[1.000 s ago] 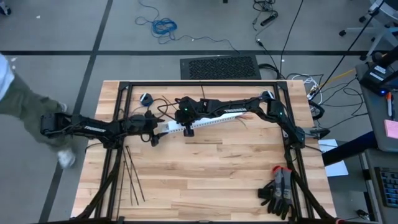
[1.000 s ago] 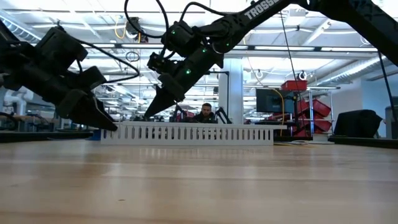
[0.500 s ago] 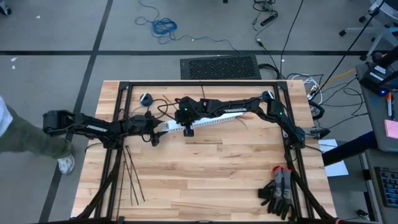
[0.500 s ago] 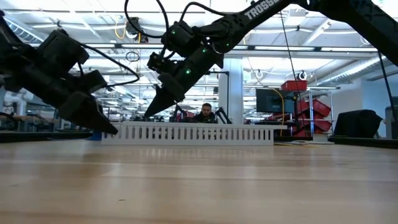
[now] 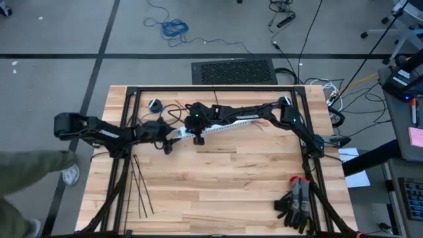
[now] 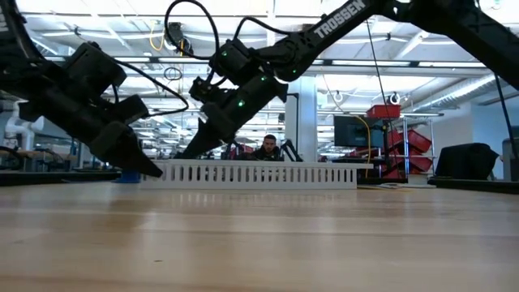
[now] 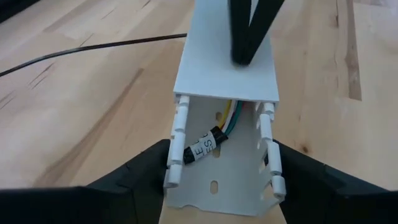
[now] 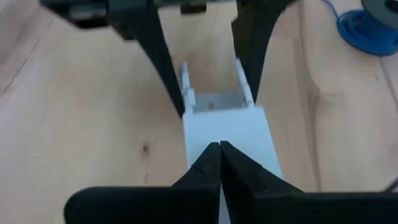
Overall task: Ziptie cables
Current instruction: Close the white cable duct
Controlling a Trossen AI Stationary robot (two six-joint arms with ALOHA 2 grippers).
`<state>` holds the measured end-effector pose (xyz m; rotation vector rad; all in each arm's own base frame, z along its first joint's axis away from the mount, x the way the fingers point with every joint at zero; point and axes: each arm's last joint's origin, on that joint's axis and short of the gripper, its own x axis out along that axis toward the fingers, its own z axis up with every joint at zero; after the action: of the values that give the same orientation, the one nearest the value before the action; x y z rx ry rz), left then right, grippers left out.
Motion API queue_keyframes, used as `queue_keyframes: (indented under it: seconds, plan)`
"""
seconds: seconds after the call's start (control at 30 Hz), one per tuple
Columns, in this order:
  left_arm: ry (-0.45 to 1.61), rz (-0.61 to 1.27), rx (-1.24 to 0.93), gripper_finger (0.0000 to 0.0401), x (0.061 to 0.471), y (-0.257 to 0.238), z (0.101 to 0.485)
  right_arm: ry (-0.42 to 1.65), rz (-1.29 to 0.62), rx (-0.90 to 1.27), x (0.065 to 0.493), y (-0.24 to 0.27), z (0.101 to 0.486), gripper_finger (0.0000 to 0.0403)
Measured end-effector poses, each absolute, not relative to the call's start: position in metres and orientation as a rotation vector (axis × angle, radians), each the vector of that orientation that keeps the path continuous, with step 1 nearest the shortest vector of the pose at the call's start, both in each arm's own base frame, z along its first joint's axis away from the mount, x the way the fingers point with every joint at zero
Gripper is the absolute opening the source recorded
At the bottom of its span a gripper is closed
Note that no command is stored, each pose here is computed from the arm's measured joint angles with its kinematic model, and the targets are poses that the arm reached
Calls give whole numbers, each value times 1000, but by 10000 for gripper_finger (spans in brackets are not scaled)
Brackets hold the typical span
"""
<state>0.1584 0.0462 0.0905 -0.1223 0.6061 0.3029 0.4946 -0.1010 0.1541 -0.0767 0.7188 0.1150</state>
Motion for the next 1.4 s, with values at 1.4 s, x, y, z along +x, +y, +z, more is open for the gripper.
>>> queue_keyframes:
  seconds: [1.4]
  plan:
    - [637,259,-120,248,161,48,87,634,133,-89,504,-98,146,0]
